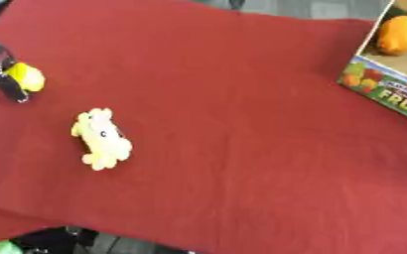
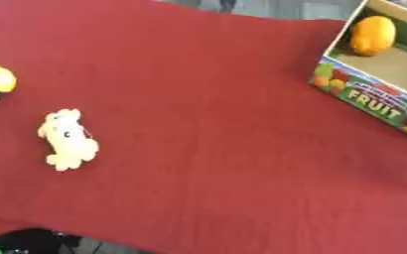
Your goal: Pick up the objects with one hand, pass them to the other hand, and then place them into the box on the other side of the table.
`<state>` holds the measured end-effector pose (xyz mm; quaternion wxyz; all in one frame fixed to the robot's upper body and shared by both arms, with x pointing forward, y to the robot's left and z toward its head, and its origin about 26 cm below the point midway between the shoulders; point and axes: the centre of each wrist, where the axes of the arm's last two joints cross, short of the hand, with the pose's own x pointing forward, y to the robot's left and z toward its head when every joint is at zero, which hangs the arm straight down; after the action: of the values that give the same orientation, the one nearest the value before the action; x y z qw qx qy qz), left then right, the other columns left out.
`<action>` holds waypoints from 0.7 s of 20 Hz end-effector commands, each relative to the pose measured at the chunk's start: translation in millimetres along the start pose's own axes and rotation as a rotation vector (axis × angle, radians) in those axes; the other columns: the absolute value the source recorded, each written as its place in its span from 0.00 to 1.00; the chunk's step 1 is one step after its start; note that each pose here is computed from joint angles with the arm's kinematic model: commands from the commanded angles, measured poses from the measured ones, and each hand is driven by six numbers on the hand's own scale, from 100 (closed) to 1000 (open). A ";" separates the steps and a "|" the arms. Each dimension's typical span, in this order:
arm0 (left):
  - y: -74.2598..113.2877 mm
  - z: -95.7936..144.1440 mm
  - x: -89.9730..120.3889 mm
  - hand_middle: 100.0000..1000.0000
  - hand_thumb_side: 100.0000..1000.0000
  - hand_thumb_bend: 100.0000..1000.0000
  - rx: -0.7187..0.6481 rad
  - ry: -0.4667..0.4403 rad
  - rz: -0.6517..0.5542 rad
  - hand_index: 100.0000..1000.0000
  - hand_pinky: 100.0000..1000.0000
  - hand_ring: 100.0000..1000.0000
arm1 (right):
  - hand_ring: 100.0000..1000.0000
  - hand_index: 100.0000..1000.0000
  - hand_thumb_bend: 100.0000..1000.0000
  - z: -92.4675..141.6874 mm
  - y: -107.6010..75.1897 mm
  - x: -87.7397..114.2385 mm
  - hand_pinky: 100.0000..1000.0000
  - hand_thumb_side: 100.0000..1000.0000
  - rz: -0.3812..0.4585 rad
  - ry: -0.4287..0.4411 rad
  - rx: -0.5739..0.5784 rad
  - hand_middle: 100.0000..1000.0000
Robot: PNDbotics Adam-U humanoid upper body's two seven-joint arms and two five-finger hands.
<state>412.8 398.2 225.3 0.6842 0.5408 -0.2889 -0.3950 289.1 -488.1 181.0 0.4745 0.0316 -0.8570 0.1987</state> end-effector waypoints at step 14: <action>53.9 106.6 11.6 0.58 0.00 0.05 0.275 -0.264 -0.014 0.52 0.68 0.65 | 1.00 0.97 0.00 -15.4 -13.3 26.9 0.96 0.48 0.034 -0.053 0.033 0.77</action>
<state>354.5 340.8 282.7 0.5714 0.5597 -0.4144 -0.4342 292.3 -487.7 191.9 0.4608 0.0434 -0.8638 0.1992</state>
